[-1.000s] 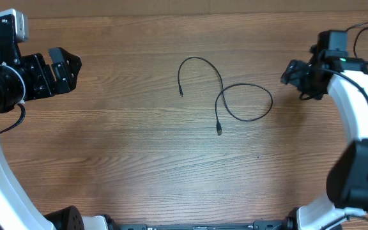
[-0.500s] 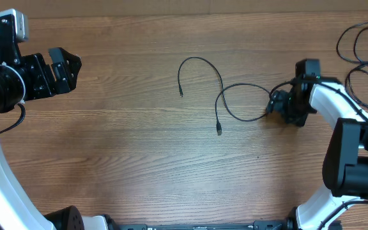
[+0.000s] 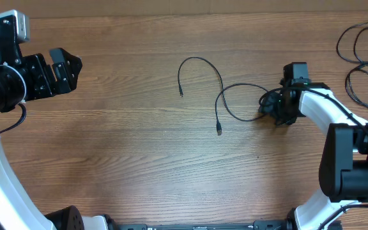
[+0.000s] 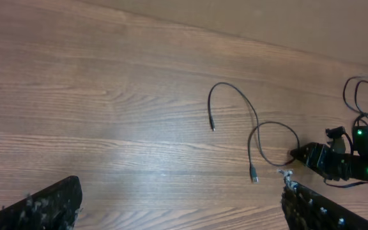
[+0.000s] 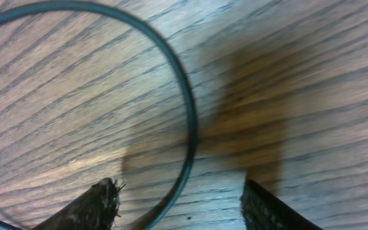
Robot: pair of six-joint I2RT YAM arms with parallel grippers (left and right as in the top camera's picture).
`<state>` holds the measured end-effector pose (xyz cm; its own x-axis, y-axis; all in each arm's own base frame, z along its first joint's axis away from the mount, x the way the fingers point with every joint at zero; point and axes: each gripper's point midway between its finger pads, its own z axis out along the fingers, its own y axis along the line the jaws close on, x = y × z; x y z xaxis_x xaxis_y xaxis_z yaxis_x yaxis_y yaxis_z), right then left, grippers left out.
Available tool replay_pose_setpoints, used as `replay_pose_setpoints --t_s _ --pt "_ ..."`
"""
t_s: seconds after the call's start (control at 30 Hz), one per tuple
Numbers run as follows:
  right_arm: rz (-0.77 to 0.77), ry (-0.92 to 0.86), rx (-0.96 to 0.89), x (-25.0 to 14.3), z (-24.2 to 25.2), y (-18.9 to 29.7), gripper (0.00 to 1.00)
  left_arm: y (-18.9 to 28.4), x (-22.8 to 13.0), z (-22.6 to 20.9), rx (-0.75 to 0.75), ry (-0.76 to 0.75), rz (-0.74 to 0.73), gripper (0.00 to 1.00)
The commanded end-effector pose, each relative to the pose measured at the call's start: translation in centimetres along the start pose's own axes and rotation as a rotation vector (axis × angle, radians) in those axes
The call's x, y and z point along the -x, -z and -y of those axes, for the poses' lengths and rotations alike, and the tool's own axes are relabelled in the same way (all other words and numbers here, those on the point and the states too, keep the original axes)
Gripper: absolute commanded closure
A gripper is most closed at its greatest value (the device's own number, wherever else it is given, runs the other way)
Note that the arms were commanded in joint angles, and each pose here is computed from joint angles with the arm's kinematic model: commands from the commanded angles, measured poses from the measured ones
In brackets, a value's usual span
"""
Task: Untangle cables
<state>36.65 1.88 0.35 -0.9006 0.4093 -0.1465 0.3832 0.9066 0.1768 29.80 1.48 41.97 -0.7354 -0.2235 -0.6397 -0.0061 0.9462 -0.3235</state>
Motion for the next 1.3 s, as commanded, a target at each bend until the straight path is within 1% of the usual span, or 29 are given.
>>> replay_pose_setpoints --t_s 0.0,0.13,0.2,0.3,0.47,0.77,0.87,1.07,1.1,1.13,1.17,1.2,1.23,1.27 --pt "-0.112 -0.065 -0.08 -3.1 1.5 -3.0 0.37 -0.2 -0.5 0.3 -0.013 0.0 -0.019 0.01" --pt "-0.146 -0.139 -0.199 -4.3 3.7 -3.8 0.4 -0.5 -0.6 0.2 -0.015 0.001 -0.027 0.01" --pt "-0.154 -0.172 -0.246 -4.8 4.6 -3.8 0.4 -0.5 -0.5 0.3 -0.018 -0.002 -0.021 0.01" --pt "-0.156 -0.177 -0.253 -4.8 4.7 -3.7 0.37 -0.5 -0.5 0.3 -0.018 -0.002 -0.019 0.01" --pt "-0.155 -0.183 -0.264 -4.9 4.9 -3.9 0.35 -0.5 -0.5 0.3 -0.018 -0.002 -0.02 0.01" --pt "-0.197 -0.184 -0.288 -5.8 5.5 -5.9 0.35 -0.5 -0.7 0.3 -0.018 -0.007 -0.028 0.01" --pt "-0.215 -0.184 -0.299 -6.2 5.8 -6.7 0.4 -0.5 -0.7 0.2 -0.018 -0.007 -0.028 0.01" --pt "-0.216 -0.185 -0.295 -6.2 5.8 -7.3 0.4 -0.5 -0.7 0.3 -0.018 -0.01 -0.028 0.01" --pt "-0.214 -0.185 -0.294 -6.2 5.8 -7.3 0.45 -0.5 -0.7 0.3 -0.018 -0.01 -0.028 0.01" --pt "-0.212 -0.185 -0.293 -6.1 5.8 -7.3 0.58 -0.5 -0.7 0.3 -0.018 -0.01 -0.028 0.01" --pt "-0.21 -0.185 -0.292 -6.1 5.8 -7.3 0.74 -0.5 -0.7 0.3 -0.018 -0.01 -0.028 0.01" --pt "-0.21 -0.185 -0.291 -6.1 5.8 -7.3 0.92 -0.5 -0.7 0.3 -0.018 -0.01 -0.028 0.01" --pt "-0.209 -0.185 -0.292 -6.1 5.8 -7.3 0.96 -0.5 -0.7 0.3 -0.018 -0.01 -0.028 0.0" --pt "-0.209 -0.185 -0.291 -6.1 5.8 -7.3 0.96 -0.5 -0.7 0.3 -0.018 -0.01 -0.028 0.01"
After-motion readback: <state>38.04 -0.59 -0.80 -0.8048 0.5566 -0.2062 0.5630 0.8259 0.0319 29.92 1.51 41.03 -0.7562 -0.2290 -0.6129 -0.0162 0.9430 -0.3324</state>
